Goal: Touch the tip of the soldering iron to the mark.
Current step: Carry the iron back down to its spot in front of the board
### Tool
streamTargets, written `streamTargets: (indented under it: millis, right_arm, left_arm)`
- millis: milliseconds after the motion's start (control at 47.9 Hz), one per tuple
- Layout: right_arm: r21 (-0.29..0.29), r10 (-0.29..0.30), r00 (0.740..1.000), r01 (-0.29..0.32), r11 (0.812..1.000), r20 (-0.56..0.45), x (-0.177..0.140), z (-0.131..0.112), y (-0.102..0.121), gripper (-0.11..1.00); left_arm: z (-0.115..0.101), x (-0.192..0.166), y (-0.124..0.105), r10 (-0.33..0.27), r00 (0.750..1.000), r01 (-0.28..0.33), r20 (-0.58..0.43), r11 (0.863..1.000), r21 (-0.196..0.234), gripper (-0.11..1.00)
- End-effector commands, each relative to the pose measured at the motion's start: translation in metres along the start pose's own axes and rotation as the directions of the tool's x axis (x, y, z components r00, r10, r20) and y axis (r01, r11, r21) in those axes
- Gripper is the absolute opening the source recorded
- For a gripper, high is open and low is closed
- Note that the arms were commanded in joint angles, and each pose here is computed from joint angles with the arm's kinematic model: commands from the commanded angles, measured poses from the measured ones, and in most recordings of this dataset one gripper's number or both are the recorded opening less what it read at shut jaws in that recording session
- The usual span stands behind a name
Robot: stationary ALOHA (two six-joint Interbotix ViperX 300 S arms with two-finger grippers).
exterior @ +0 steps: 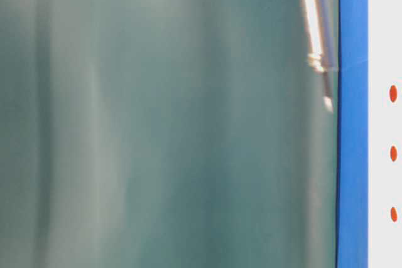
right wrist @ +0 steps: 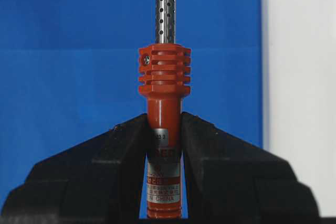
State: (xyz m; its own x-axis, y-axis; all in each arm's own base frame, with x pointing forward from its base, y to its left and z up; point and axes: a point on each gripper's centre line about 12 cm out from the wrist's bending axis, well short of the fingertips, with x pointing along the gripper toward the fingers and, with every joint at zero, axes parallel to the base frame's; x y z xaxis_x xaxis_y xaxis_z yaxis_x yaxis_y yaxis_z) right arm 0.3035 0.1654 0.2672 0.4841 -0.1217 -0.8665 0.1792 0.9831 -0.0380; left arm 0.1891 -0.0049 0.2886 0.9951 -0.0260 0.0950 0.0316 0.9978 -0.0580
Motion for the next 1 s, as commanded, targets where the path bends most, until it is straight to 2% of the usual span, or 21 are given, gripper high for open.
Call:
streamTargets:
  millis: [0, 167, 293, 627, 836, 982]
  right_arm:
    - [0.005, 0.033, 0.999, -0.033, 0.999, 0.038, -0.009, 0.009, 0.004, 0.06]
    - [0.007, 0.027, 0.997, -0.027, 1.0, 0.07, -0.006, 0.017, 0.0, 0.06]
    - [0.014, 0.048, 0.993, -0.05, 0.999, 0.107, 0.001, 0.03, -0.001, 0.06]
    - [0.043, 0.022, 0.99, -0.028, 0.999, 0.142, 0.037, 0.083, 0.002, 0.06]
    - [-0.013, 0.033, 0.985, -0.031, 0.999, 0.171, 0.046, 0.113, 0.018, 0.06]
    - [-0.006, 0.029, 0.984, -0.028, 1.0, 0.177, 0.05, 0.123, 0.019, 0.06]
  left_arm:
    - [0.006, 0.001, -0.001, -0.003, 1.0, 0.003, 0.02, 1.0, 0.0, 0.0]
    - [0.006, 0.001, -0.001, -0.003, 1.0, 0.003, 0.02, 1.0, 0.0, 0.0]
    - [0.005, 0.002, -0.001, -0.008, 1.0, 0.008, 0.016, 1.0, -0.001, 0.0]
    - [0.004, 0.001, -0.003, -0.015, 1.0, 0.015, 0.014, 1.0, 0.0, 0.0]
    - [0.004, 0.001, -0.003, -0.015, 1.0, 0.015, 0.013, 1.0, 0.0, 0.0]
    - [0.004, 0.001, -0.003, -0.015, 1.0, 0.015, 0.011, 1.0, 0.0, 0.0]
